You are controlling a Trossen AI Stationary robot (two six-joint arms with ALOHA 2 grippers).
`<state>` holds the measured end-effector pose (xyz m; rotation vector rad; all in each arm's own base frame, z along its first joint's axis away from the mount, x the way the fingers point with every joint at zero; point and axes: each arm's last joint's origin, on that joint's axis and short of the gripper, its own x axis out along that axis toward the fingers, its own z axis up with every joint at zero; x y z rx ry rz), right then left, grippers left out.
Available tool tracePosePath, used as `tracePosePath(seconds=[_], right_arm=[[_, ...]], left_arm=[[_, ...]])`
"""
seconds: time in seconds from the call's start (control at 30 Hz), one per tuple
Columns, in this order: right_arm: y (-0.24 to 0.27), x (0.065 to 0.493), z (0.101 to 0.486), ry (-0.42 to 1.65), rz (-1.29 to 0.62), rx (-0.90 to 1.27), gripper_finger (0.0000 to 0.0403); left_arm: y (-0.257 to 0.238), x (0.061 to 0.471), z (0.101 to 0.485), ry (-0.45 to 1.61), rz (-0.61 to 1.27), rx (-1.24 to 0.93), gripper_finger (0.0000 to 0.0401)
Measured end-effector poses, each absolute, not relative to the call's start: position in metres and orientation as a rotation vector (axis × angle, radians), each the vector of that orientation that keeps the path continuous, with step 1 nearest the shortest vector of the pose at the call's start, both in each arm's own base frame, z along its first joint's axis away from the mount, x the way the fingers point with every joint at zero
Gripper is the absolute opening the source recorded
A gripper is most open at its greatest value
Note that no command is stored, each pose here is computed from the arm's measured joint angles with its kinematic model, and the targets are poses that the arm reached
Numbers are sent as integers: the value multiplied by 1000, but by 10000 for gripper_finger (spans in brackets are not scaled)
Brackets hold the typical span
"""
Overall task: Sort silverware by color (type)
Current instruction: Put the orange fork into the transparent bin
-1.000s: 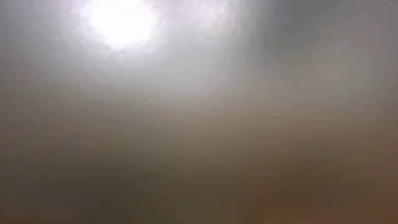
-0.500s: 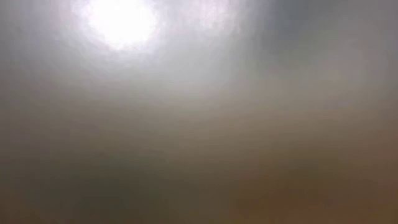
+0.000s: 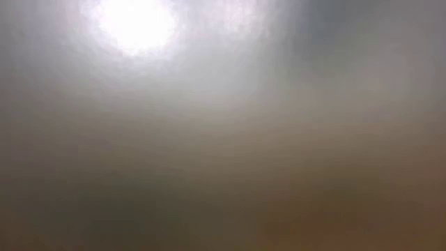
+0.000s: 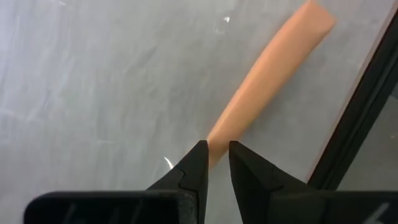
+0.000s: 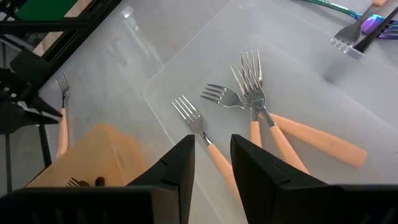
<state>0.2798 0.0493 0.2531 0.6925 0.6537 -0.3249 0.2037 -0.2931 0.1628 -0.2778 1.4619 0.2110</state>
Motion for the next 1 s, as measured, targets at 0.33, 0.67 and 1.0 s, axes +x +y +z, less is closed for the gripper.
tracePosePath(seconds=[0.33, 0.67, 1.0], right_arm=[[49, 280, 253, 653, -324, 693, 93], [49, 280, 253, 654, -322, 686, 93], [49, 280, 253, 654, -322, 686, 93]], left_arm=[[-294, 204, 163, 1439, 144, -193, 112], [-295, 203, 163, 1421, 105, -146, 170], [-292, 202, 148, 1398, 65, -163, 160]])
